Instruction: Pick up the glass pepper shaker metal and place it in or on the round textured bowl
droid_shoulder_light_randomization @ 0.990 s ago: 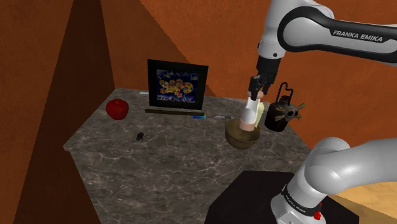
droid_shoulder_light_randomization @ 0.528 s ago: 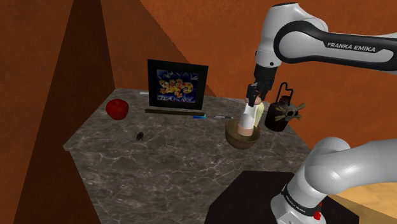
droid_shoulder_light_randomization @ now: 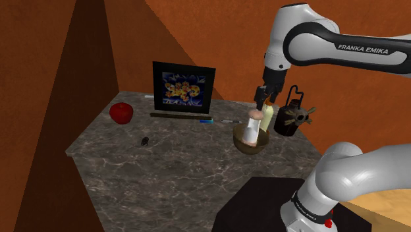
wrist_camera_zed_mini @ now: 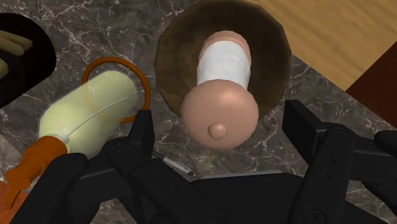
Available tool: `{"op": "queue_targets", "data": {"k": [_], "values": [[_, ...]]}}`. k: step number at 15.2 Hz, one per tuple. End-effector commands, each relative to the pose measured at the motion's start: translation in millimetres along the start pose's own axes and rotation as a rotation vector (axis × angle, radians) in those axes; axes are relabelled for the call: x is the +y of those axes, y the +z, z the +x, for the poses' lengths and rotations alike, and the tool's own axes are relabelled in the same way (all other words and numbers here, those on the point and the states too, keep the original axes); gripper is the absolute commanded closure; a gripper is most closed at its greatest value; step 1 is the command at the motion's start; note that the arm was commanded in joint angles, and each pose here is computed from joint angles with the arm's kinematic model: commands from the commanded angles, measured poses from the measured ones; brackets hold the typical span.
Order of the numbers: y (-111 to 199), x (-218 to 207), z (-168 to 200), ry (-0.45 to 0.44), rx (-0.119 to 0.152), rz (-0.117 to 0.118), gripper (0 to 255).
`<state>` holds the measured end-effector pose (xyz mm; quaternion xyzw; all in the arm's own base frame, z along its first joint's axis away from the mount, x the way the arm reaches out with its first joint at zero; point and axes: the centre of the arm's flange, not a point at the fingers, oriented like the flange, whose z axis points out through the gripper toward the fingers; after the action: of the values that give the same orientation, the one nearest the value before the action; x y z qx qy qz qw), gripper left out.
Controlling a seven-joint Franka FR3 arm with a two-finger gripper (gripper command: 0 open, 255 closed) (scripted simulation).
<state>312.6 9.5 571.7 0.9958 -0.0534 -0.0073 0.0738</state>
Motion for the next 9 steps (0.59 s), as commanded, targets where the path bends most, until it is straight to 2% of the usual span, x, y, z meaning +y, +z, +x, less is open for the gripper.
{"op": "queue_targets", "data": {"k": [1, 4, 8, 9], "values": [[0.0, 0.0, 0.0, 0.000, 0.000, 0.000, 0], [0.0, 0.0, 0.0, 0.000, 0.000, 0.000, 0], [-50.0, 0.0, 0.0, 0.000, 0.000, 0.000, 0], [-50.0, 0.0, 0.0, 0.000, 0.000, 0.000, 0]]}}
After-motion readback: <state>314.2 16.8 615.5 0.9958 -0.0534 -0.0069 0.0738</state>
